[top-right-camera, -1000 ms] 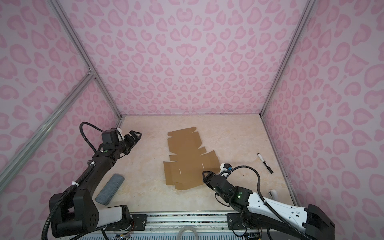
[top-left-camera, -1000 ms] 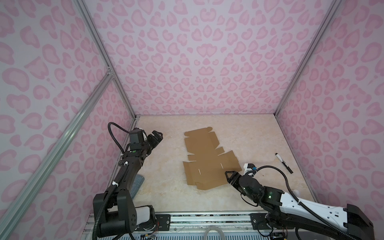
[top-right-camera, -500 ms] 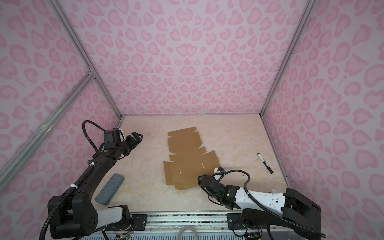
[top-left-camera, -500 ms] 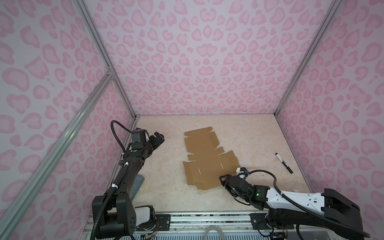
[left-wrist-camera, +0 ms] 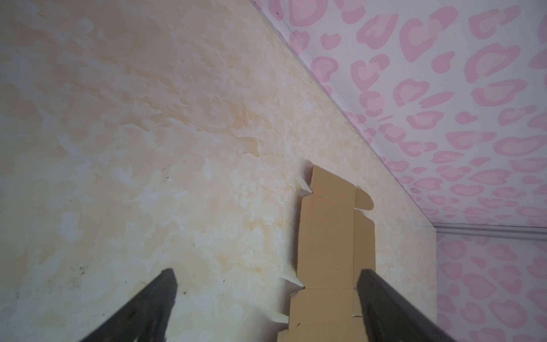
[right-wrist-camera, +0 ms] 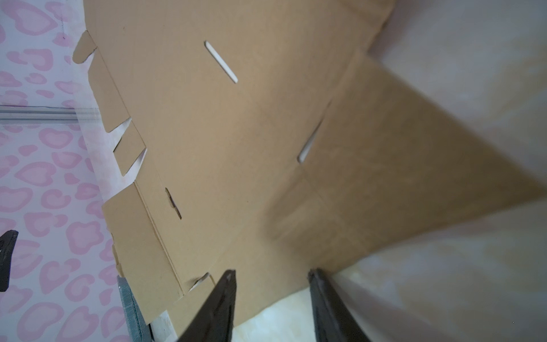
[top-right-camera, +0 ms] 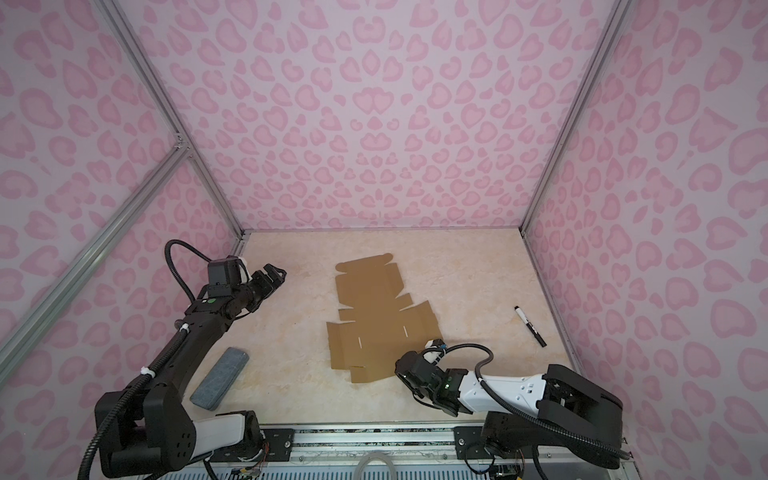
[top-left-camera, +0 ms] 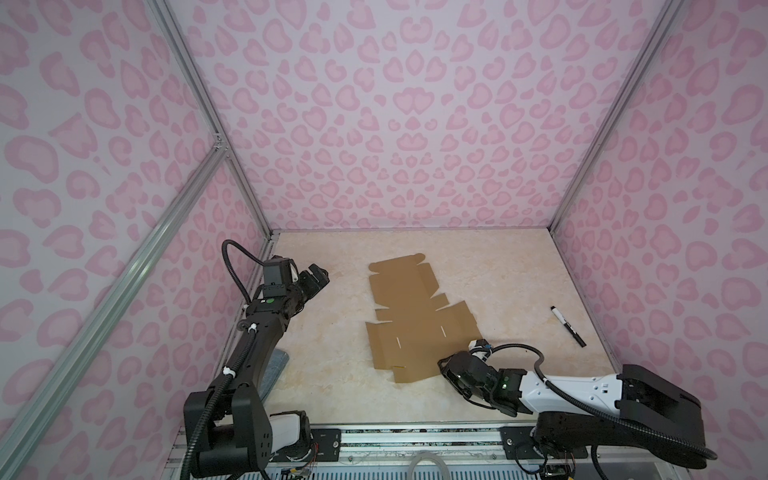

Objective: Fold the paper box

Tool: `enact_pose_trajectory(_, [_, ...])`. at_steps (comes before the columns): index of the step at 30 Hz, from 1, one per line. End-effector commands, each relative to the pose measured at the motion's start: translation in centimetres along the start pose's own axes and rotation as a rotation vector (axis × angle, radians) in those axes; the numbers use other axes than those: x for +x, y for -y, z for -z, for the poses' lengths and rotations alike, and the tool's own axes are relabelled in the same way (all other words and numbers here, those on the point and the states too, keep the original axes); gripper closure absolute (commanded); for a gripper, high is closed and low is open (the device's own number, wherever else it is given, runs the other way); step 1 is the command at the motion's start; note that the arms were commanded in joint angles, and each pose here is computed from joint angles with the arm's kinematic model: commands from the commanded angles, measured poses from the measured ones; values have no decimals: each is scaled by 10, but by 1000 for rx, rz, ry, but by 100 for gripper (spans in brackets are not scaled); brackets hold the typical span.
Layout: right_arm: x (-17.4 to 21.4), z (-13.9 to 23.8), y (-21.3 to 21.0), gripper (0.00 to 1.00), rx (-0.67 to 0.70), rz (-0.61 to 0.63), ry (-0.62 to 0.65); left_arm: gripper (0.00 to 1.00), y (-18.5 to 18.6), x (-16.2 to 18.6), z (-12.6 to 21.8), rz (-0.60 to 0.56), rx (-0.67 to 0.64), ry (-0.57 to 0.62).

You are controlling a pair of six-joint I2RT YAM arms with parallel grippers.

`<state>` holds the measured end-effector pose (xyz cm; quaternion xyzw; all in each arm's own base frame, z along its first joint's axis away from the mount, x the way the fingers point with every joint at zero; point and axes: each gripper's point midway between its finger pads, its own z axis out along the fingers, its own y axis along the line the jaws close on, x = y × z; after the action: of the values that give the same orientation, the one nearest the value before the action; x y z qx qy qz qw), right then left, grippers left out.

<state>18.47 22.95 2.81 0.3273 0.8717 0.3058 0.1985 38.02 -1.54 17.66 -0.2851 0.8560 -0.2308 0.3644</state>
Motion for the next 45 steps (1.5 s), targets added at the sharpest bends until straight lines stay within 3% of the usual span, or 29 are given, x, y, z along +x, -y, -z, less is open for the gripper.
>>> enact_pose_trajectory(1, [2, -3, -4, 57, -10, -19, -14, 2, 3, -3, 1, -9, 4, 5])
enact_pose_trajectory(11, [-16, 27, -7, 56, -23, 6, 89, 2, 5, -4, 3, -9, 9, 4])
enact_pose_trajectory(30, [3, 2, 4, 54, 23, -20, 2, 2, 6, -6, 6, -15, 4, 14])
enact_pose_trajectory(38, [0, -10, 1, 61, 18, -12, -5, 2, 5, -6, 6, -20, -5, 16])
enact_pose_trajectory(45, [-10, -14, 8, 74, 45, 19, 34, 2, 5, -7, 7, -24, -5, 19])
